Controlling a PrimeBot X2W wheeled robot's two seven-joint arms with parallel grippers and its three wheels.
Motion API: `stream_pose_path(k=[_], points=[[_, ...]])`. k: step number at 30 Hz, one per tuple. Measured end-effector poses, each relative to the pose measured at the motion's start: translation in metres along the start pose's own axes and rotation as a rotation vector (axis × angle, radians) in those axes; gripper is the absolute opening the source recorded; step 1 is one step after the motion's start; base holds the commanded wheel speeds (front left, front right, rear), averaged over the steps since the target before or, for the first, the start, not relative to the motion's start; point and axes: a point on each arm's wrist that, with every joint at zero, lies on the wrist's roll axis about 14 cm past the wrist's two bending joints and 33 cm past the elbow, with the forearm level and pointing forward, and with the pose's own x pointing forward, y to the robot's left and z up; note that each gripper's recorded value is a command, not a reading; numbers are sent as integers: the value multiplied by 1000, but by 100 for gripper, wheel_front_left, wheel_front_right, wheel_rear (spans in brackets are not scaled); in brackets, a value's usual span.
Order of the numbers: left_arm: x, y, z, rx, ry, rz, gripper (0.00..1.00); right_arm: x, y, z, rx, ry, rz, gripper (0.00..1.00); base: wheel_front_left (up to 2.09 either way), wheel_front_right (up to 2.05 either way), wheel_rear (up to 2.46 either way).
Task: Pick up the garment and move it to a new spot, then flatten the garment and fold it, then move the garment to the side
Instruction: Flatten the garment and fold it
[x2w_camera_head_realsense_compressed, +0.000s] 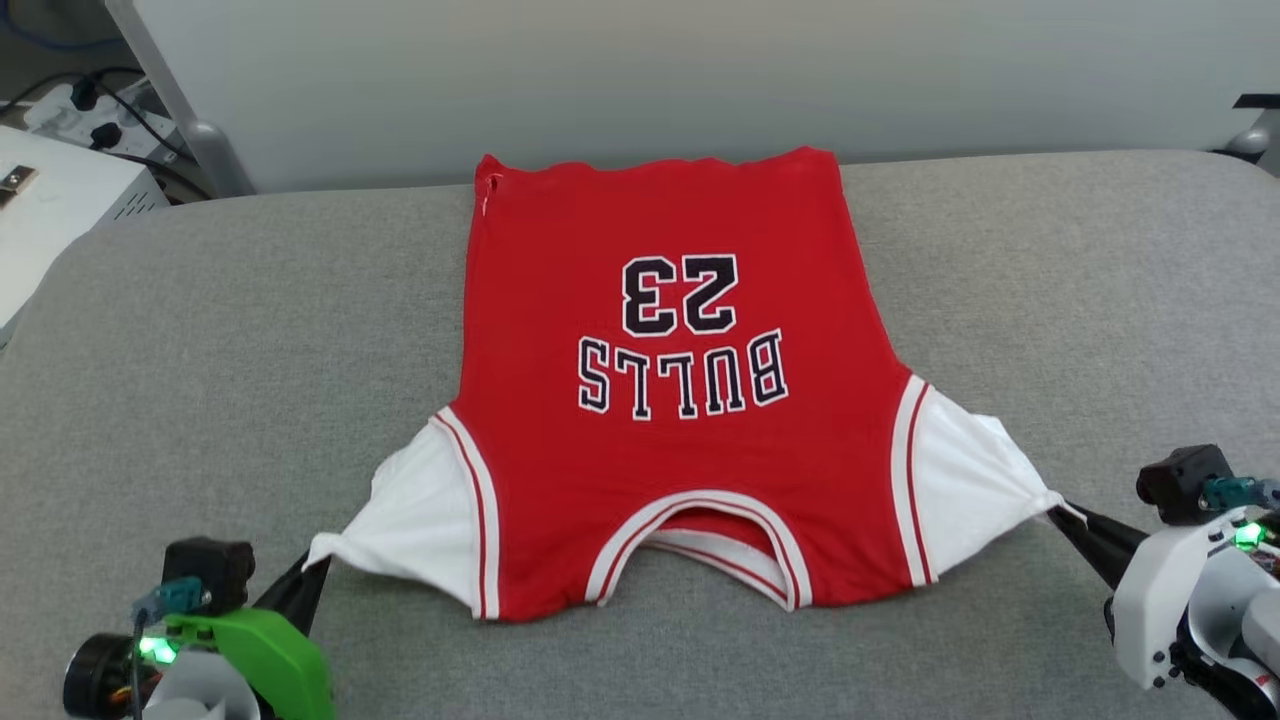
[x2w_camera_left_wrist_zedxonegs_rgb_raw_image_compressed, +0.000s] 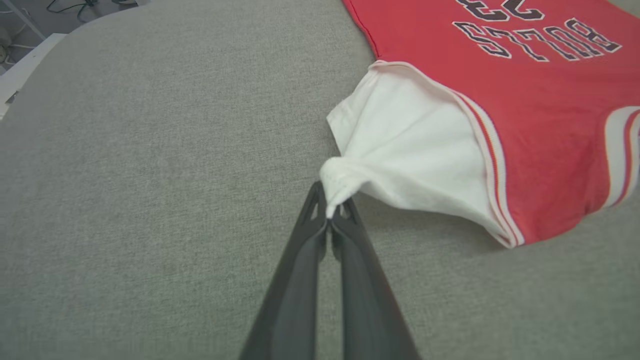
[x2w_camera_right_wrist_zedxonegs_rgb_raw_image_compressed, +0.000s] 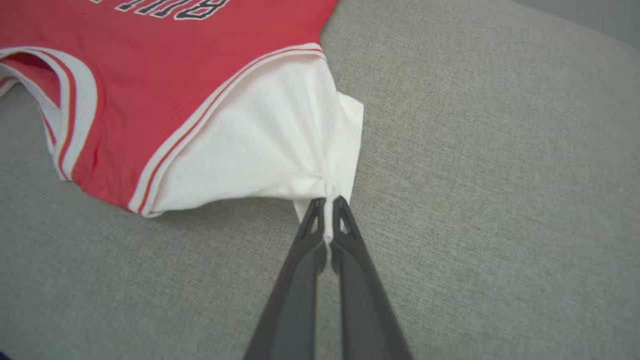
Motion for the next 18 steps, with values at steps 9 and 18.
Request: stream_pose_path(k=[9, 18], points=[[-35, -4, -36, -38, 92, 38, 0, -33, 9, -43, 60, 111, 1, 0, 0, 0, 0], [-44, -4, -46, -60, 118, 66, 0, -54, 26, -79, 127, 256, 30, 0, 0, 0, 0]])
